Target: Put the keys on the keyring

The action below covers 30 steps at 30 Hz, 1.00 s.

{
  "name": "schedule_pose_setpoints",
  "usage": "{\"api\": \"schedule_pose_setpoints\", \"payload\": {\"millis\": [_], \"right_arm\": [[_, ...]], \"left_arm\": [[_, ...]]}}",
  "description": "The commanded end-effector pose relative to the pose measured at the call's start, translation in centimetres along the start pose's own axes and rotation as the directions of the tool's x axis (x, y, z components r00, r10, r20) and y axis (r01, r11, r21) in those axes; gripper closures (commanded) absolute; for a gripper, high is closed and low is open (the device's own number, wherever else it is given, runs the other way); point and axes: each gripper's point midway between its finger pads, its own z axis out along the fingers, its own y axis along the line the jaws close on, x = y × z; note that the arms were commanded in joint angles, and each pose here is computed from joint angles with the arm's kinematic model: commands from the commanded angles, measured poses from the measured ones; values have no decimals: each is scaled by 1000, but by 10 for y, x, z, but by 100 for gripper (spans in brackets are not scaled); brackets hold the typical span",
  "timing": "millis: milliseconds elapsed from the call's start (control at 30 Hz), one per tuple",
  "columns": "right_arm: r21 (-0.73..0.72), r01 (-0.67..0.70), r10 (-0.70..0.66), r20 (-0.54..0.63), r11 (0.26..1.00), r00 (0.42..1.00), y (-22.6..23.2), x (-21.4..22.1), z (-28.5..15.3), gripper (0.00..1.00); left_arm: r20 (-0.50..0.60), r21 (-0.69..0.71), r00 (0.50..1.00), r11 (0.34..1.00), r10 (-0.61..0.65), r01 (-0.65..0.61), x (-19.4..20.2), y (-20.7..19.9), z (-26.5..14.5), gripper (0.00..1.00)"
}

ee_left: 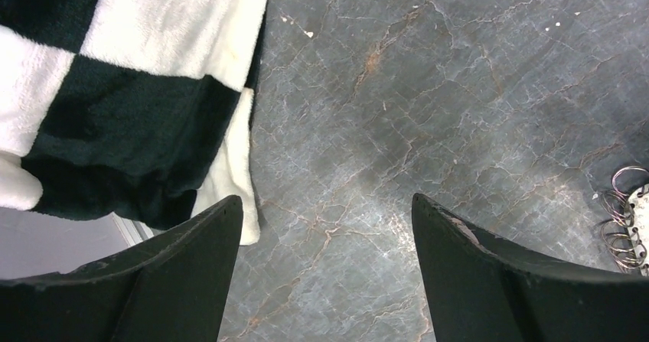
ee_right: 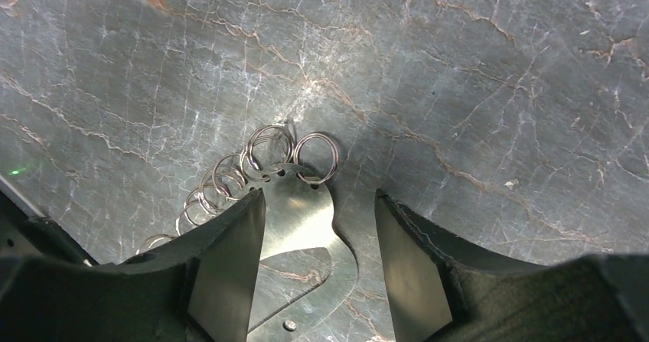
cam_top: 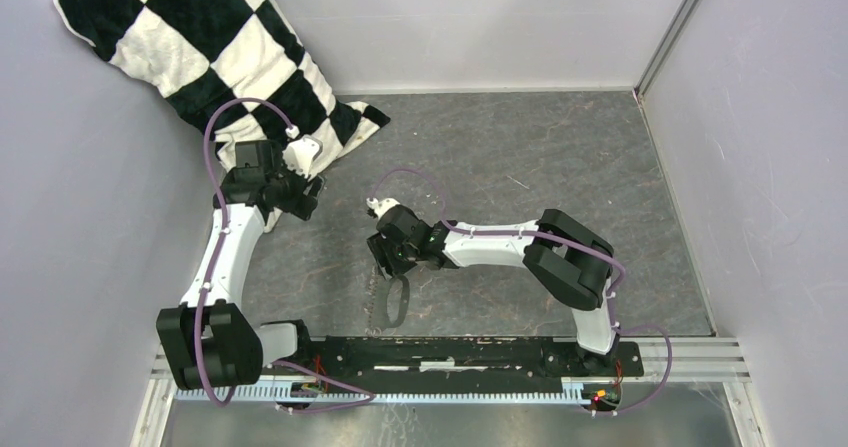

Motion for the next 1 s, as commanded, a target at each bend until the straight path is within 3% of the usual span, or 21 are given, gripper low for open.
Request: {"api": "schedule_pose_setpoints", "payload": {"millis": [0, 533, 967], "right_arm": [[-22, -59, 60, 45, 998, 997, 3, -18, 2, 39], [-33, -110, 110, 7, 993, 994, 1, -16, 21, 61], [-12, -99, 98, -27, 995, 995, 3, -6, 18, 74]], "left_arm": [[48, -8, 998, 999, -32, 32, -9, 0, -2, 14], [38, 4, 998, 999, -39, 39, -4, -3, 2, 16], [35, -5, 998, 999, -42, 43, -3, -2, 1, 17]]}}
